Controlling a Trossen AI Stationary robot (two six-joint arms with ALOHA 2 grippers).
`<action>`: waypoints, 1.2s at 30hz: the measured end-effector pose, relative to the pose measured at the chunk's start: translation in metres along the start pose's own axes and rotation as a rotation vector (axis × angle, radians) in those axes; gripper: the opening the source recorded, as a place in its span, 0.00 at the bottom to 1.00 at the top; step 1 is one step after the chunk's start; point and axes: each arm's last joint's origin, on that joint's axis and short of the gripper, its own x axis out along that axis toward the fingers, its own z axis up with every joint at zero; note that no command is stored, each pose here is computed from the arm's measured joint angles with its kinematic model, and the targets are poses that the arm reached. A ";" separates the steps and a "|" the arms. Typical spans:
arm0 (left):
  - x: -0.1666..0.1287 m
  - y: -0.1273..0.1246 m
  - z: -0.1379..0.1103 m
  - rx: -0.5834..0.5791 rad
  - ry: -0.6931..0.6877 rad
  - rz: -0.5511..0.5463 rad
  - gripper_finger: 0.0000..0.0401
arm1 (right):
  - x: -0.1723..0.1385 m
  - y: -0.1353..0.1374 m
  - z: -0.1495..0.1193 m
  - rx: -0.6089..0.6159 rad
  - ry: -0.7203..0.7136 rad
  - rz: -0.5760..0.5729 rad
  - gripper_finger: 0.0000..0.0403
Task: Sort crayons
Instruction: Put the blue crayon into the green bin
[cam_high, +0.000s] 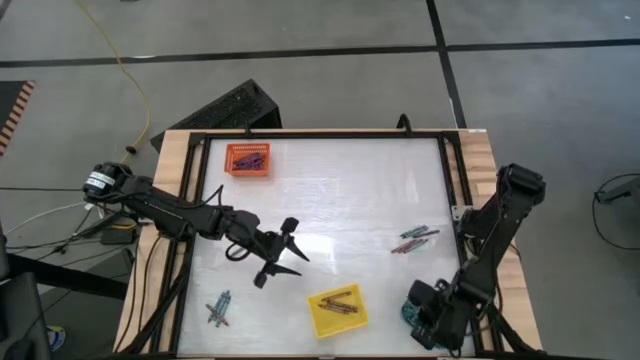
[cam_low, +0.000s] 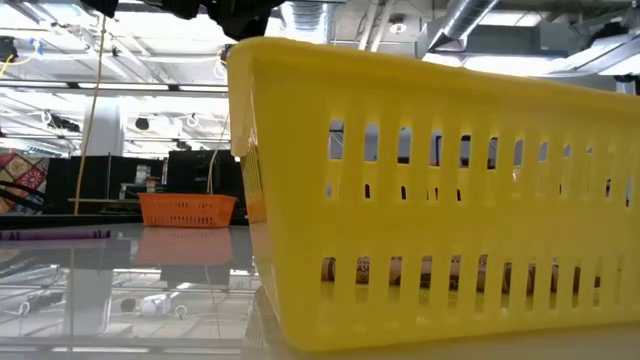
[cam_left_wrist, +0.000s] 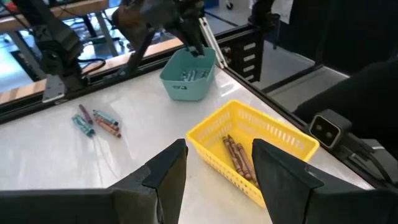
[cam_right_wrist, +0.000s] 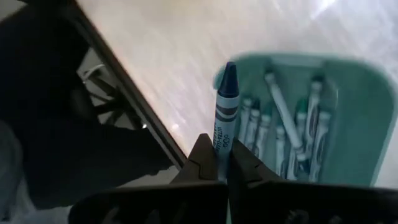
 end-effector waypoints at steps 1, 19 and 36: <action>0.000 0.000 0.000 0.000 -0.001 0.001 0.43 | 0.004 0.000 -0.004 0.012 0.005 -0.012 0.00; 0.000 0.002 0.004 0.039 -0.040 0.042 0.43 | 0.018 -0.009 -0.029 0.103 0.040 -0.138 0.00; -0.001 0.006 0.002 0.040 -0.026 0.055 0.43 | 0.018 -0.010 -0.029 0.102 0.039 -0.144 0.09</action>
